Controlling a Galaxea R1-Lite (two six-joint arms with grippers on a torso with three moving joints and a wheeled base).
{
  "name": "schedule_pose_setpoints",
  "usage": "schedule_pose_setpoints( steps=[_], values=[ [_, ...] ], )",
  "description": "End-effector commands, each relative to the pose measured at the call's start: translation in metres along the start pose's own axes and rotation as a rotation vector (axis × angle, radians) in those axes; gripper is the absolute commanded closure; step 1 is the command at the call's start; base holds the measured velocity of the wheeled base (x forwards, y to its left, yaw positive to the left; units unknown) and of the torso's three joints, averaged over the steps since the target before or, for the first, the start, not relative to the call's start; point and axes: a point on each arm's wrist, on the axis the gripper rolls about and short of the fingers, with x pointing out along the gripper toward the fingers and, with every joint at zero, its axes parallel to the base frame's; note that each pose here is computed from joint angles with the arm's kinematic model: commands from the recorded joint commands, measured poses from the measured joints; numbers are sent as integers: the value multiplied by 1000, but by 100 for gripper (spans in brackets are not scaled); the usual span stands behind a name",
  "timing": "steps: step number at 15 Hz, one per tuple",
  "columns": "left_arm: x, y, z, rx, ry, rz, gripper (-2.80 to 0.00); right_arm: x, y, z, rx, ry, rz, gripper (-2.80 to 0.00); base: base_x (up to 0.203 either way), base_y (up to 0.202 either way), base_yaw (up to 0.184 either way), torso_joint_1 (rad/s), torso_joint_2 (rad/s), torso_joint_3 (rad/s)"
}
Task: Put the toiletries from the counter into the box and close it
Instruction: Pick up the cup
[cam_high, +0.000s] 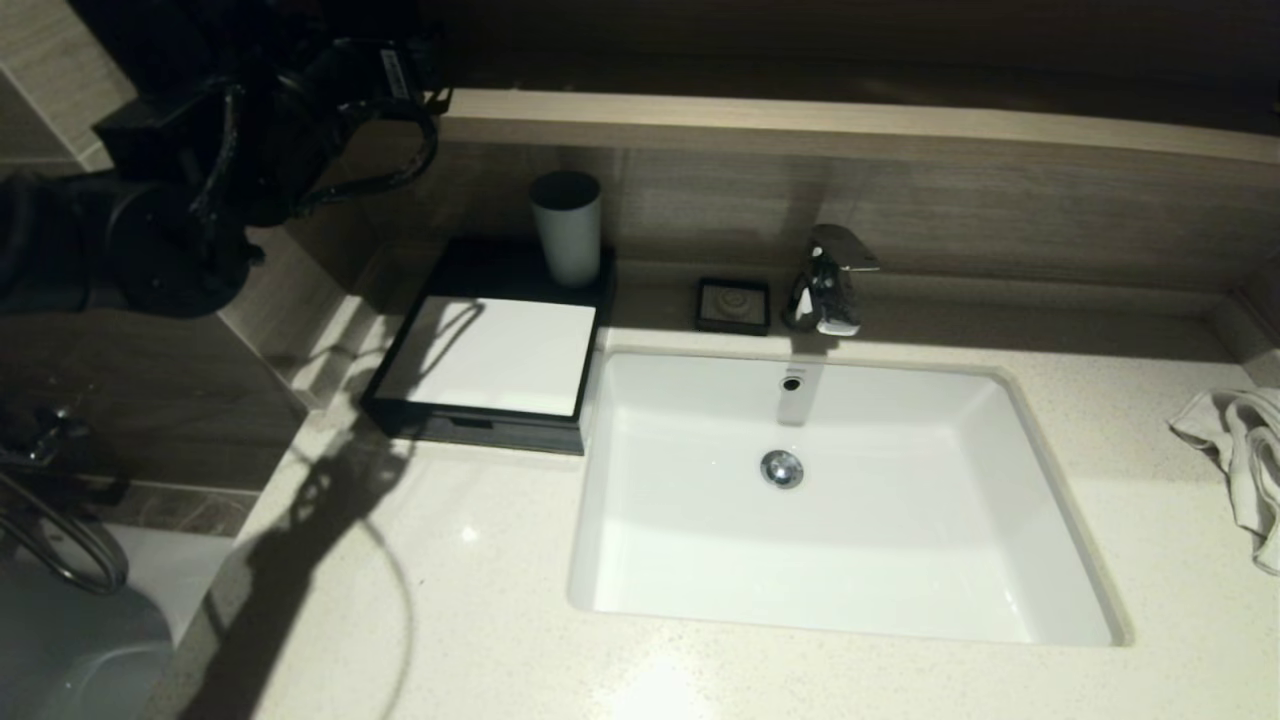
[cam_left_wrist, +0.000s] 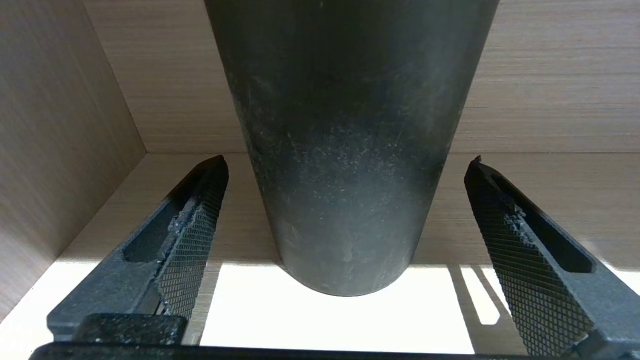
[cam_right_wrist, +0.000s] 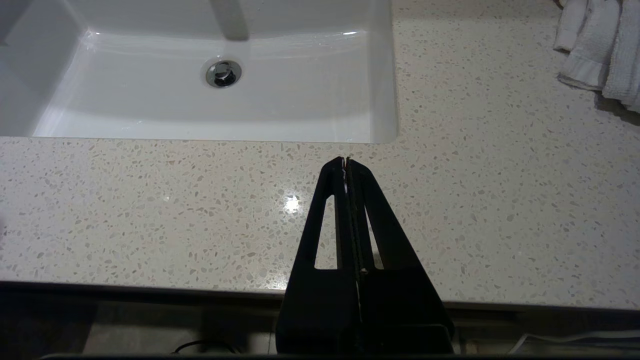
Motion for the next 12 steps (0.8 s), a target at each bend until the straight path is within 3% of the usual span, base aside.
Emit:
schedule_pose_setpoints(
  steps=[1,4,5,12],
  values=[
    [1,0,1,0,-6,3,-280,0,0,0,0,0,0,0,0,0,0,0,0,0],
    [0,1,2,-1,-9,16,-280,0,0,0,0,0,0,0,0,0,0,0,0,0],
    [0,1,4,-2,-13,22,0,0,0,0,0,2,0,0,0,0,0,0,0,0],
    [2,1,5,-4,-22,23,0,0,0,0,0,0,0,0,0,0,0,0,0,0]
  ],
)
